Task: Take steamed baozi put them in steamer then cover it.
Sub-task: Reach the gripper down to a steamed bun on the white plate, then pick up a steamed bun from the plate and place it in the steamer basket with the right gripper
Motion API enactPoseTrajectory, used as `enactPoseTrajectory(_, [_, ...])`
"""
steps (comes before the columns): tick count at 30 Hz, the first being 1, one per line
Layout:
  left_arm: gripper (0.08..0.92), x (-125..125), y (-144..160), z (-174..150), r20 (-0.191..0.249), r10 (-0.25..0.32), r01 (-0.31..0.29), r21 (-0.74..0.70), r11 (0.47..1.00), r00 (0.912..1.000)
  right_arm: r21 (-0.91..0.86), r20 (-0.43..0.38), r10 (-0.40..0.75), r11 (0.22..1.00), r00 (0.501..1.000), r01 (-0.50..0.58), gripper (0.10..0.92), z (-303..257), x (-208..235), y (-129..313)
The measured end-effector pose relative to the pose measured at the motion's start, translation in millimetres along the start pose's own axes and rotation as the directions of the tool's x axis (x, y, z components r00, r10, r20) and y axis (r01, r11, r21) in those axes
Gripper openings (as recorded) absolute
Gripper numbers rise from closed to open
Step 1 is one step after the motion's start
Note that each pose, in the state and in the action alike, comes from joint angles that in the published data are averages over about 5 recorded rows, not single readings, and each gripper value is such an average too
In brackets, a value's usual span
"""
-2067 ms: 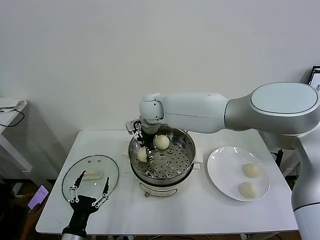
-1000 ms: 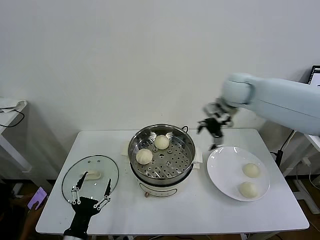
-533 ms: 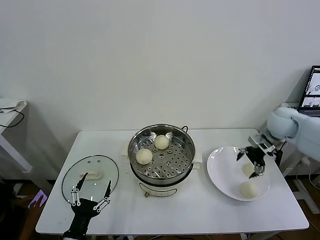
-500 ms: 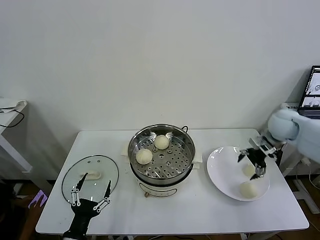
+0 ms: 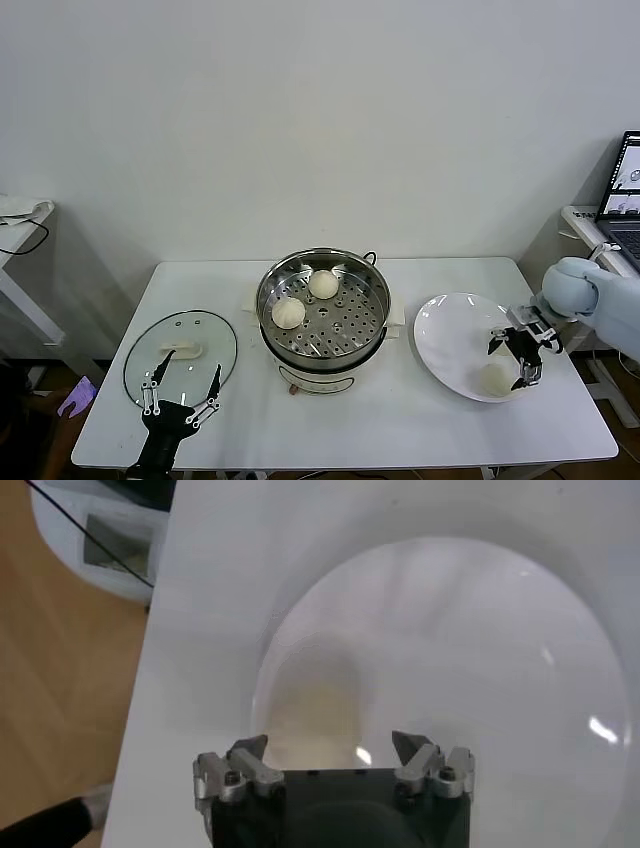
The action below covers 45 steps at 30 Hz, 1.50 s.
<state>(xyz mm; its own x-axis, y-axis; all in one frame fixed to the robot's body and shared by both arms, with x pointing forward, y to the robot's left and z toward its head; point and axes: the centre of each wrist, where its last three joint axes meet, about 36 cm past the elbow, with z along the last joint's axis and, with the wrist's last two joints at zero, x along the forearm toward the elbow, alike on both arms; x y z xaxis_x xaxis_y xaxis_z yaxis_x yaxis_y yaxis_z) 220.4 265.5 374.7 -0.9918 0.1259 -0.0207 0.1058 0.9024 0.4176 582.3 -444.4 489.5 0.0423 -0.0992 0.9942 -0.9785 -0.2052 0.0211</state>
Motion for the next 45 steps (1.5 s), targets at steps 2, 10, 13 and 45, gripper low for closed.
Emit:
enactPoseTrajectory(2, [0.823,0,0,0,-0.001,0.001,-0.001,0.0,1.0,1.0,-0.004,0.001,-0.002,1.0,1.0,0.002,0.823,1,-4,0])
enactPoseTrajectory(10, [0.823,-1,2,-1,0.003,-0.004,0.004,-0.004,1.0,1.0,-0.017,0.0,-0.004,1.0,1.0,0.004,0.811,3,-14,-1])
enactPoseTrajectory(13, [0.823,-1,4,-2,0.008,-0.008,0.008,-0.008,1.0,0.9999,-0.018,0.0,-0.002,1.0,1.0,0.002,0.772,3,-16,-3])
enactPoseTrajectory(45, [0.823,-9,6,-15,0.046,-0.008,0.009,-0.007,1.0,0.9989,0.526,0.101,0.241,0.811,0.965,-0.257,0.621,-148,166,-70])
